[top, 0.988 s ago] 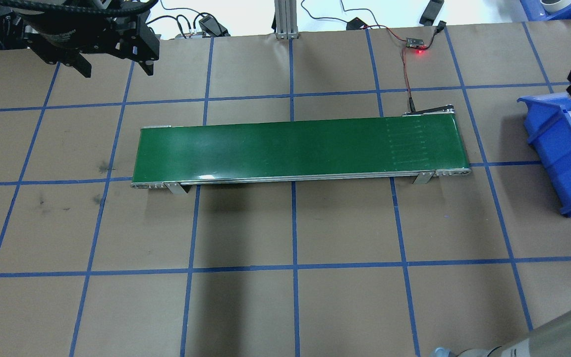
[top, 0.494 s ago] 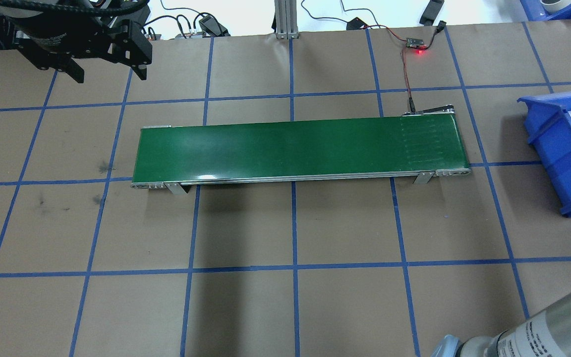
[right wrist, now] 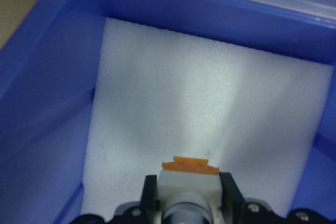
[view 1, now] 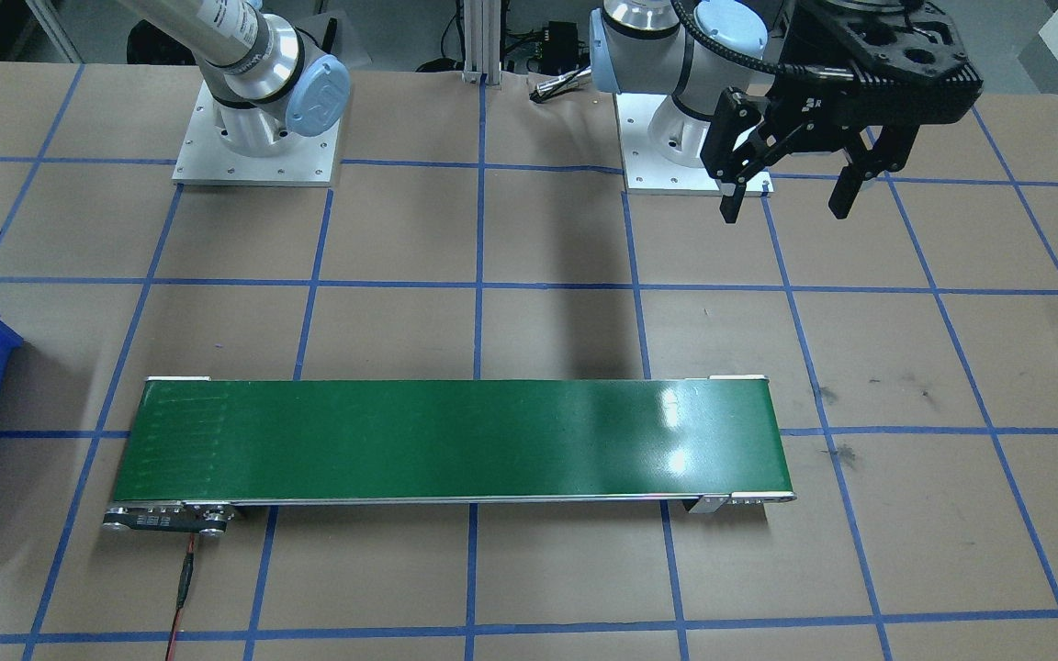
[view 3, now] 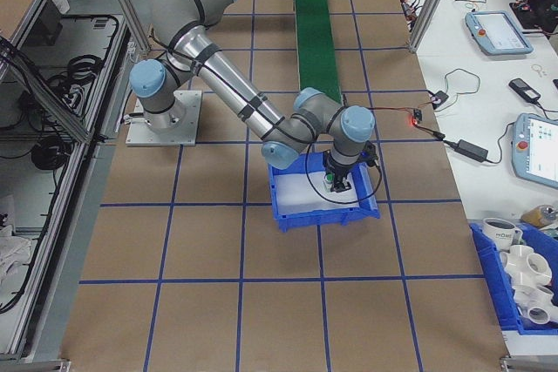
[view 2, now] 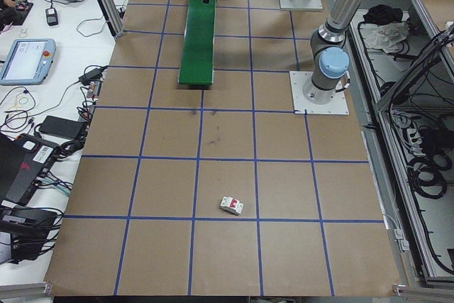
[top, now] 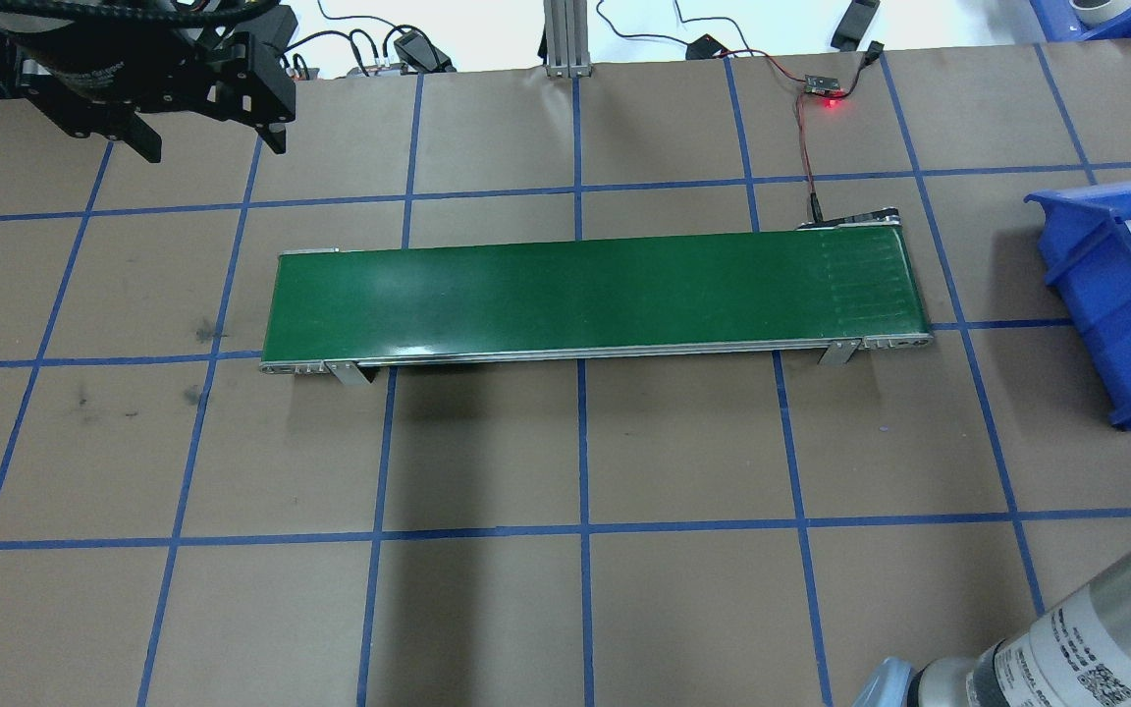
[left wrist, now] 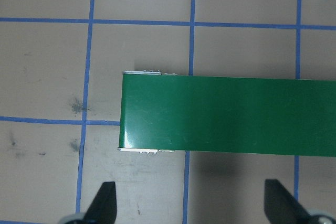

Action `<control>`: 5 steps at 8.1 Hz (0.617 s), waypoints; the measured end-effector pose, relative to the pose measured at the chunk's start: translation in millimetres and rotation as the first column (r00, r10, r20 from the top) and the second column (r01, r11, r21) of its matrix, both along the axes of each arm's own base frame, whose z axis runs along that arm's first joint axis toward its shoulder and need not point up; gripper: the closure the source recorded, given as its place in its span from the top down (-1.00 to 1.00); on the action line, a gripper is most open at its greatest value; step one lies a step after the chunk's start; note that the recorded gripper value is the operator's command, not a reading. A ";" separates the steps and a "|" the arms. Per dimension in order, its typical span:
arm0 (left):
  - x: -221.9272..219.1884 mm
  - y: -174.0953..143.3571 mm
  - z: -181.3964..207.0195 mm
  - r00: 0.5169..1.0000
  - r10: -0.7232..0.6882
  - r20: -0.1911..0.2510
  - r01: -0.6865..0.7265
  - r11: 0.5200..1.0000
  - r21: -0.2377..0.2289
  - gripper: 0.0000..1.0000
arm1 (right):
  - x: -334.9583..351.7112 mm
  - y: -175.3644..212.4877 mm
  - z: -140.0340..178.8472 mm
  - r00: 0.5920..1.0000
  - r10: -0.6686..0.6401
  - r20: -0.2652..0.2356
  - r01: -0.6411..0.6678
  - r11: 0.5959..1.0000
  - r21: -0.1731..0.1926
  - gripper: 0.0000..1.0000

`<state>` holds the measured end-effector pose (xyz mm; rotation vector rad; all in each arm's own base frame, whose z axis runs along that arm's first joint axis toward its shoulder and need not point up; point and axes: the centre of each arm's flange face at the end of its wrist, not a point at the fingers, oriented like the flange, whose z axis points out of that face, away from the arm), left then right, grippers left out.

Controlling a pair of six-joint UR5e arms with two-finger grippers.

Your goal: Move button from left to right

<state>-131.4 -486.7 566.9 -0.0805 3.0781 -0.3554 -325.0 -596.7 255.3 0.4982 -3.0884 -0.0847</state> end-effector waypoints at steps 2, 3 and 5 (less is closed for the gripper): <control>1.2 -0.1 -2.1 0.999 0.047 0.001 -0.047 0.999 -0.004 1.00 | -5.9 2.5 -16.1 1.000 -0.025 0.014 0.025 0.999 0.020 -0.33; 1.2 1.5 -0.8 0.998 0.057 -0.001 -0.057 0.998 -0.008 1.00 | -5.4 4.4 -20.8 0.999 -0.035 0.019 0.035 0.999 0.028 0.64; 0.6 2.0 -0.1 0.998 0.060 -0.008 -0.060 0.998 -0.011 1.00 | -4.8 6.2 -24.2 0.999 -0.049 0.024 0.048 0.998 0.032 1.00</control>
